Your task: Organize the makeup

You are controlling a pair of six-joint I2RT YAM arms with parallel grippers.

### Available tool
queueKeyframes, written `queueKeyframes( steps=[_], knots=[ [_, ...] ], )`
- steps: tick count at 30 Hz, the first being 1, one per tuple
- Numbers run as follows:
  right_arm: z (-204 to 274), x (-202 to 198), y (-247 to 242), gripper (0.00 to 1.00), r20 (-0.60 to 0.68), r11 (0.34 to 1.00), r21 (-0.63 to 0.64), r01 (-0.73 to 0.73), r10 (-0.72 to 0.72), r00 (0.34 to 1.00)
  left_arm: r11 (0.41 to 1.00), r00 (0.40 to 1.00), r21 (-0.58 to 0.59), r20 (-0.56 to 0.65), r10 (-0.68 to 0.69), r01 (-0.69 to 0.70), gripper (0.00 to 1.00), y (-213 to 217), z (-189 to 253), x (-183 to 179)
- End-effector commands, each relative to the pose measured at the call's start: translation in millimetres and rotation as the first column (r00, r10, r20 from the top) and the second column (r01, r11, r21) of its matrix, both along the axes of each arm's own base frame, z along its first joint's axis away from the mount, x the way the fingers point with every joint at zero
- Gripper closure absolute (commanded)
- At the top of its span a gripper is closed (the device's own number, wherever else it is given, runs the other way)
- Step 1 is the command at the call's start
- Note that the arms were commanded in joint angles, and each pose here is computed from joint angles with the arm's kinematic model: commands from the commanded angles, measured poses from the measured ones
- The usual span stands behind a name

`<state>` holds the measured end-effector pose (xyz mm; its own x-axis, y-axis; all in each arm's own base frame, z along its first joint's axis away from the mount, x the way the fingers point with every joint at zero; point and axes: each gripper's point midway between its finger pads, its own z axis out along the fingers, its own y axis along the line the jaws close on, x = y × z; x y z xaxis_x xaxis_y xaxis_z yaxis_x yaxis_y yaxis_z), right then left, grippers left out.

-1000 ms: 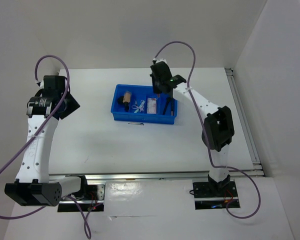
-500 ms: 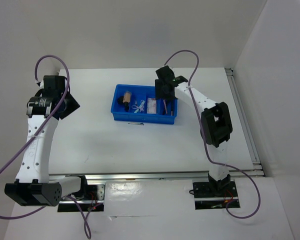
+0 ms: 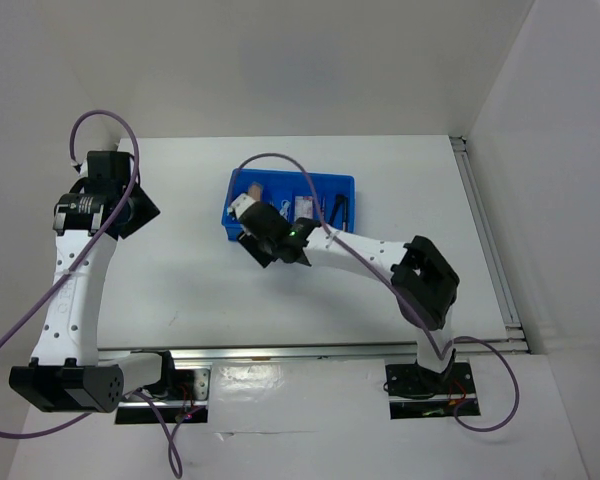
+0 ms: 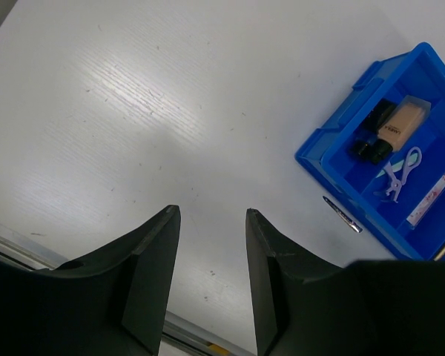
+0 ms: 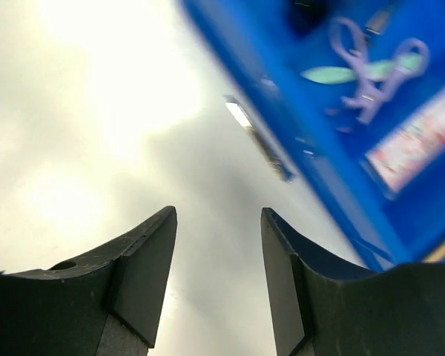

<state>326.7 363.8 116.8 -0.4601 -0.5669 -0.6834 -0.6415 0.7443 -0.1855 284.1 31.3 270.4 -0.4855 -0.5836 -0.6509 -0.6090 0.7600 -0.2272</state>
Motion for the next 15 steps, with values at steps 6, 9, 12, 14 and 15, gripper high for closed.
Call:
queueKeyframes(
  steps=[6,9,12,14,15],
  knots=[
    [-19.8,6.5,31.9,0.36,-0.034,0.999,-0.002,-0.043,0.043,0.998,1.0,1.0,0.014,0.024,0.001,-0.001,0.46,3.3,5.0,0.6],
    [-45.9,12.5,33.8,0.31,-0.092,0.999,-0.037,-0.017,0.013,0.996,1.0,0.999,0.014,0.033,0.001,-0.001,0.46,3.3,7.5,-0.9],
    [-52.9,23.0,33.5,0.3,-0.083,0.999,-0.049,0.015,-0.019,0.996,1.0,0.999,0.021,0.033,0.007,-0.007,0.46,4.9,7.6,-1.1],
    [-59.4,27.8,28.1,0.3,-0.084,0.997,-0.062,0.04,-0.045,0.995,1.0,0.999,0.021,0.033,0.007,-0.007,0.46,4.9,7.6,-1.1],
    [-58.0,29.4,30.2,0.3,-0.077,0.998,-0.052,0.041,-0.045,0.996,1.0,0.999,0.021,0.033,0.007,-0.007,0.46,4.9,7.6,-1.1]
  ],
)
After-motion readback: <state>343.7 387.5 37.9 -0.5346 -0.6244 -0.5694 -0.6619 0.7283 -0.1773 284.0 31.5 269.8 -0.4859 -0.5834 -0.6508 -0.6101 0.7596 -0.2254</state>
